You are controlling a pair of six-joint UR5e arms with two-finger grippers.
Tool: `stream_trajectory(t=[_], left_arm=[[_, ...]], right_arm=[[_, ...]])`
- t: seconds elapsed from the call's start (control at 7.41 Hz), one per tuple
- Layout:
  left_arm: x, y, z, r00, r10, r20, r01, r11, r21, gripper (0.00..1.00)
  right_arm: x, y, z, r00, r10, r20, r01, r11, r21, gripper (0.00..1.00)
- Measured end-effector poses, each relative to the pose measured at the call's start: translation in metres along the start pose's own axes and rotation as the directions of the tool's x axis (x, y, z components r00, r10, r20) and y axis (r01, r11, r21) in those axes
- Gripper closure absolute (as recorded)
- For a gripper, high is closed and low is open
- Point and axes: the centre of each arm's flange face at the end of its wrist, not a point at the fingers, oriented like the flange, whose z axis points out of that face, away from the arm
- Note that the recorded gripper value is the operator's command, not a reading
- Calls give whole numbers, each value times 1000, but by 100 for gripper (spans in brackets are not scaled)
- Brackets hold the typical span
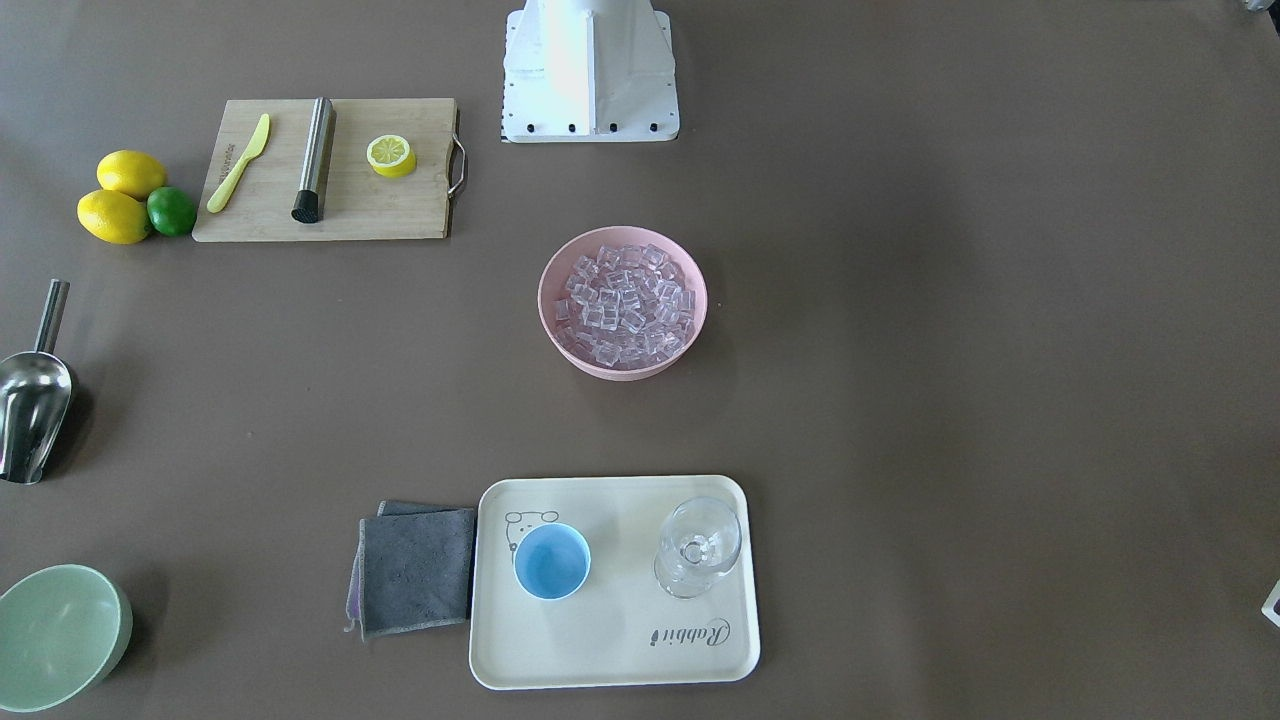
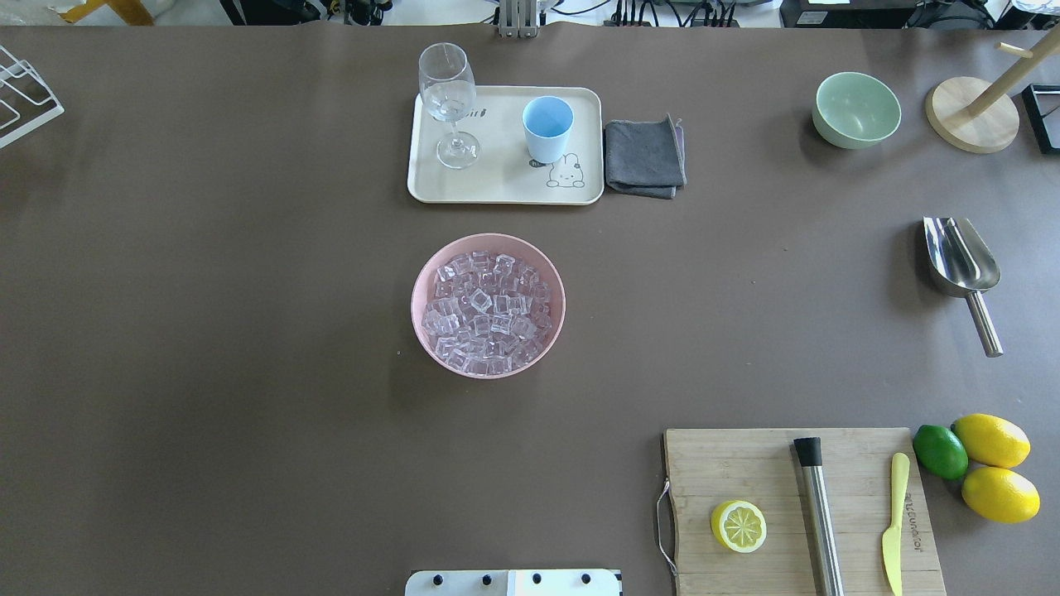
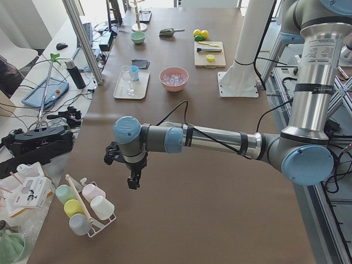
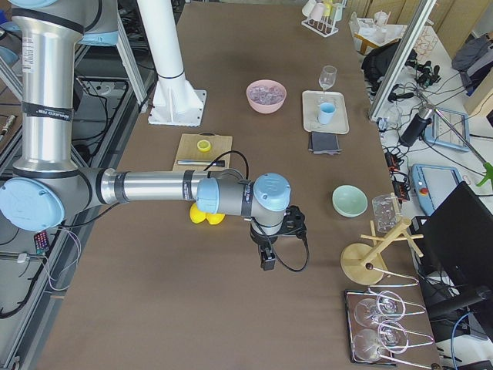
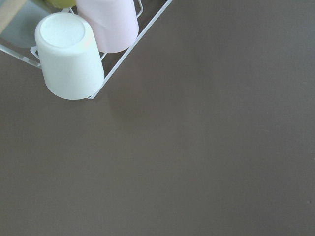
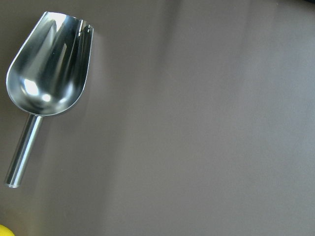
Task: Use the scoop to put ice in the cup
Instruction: 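Move the left gripper in toward the pink bowl of ice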
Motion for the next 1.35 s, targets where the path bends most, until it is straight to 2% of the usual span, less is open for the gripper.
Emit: stream_trajectory(t=[0.14,0.68,0.94,1.08,1.22,1.35], left_arm=[[0,0,0,1000,0,0,0,1000,-2,0],[18,-8,1,999,36,-3,-36,999,-3,0],[75,-22,17,988,149,-25,-150,989,-19,1],[121,-31,35,971,234,-45,-236,971,-44,1],[173,-41,57,944,323,-74,-328,942,-70,1],[229,-43,82,904,412,-111,-423,901,-97,1]], right_arm=[[2,2,0,1000,7,-1,-7,1000,0,0],[9,9,3,993,116,1,-116,993,-4,0],[8,10,3,989,149,6,-149,989,-3,0],[7,13,4,986,166,12,-166,986,-4,0],[4,17,2,984,180,15,-180,984,0,0],[-3,22,-4,975,223,13,-224,975,11,0]])
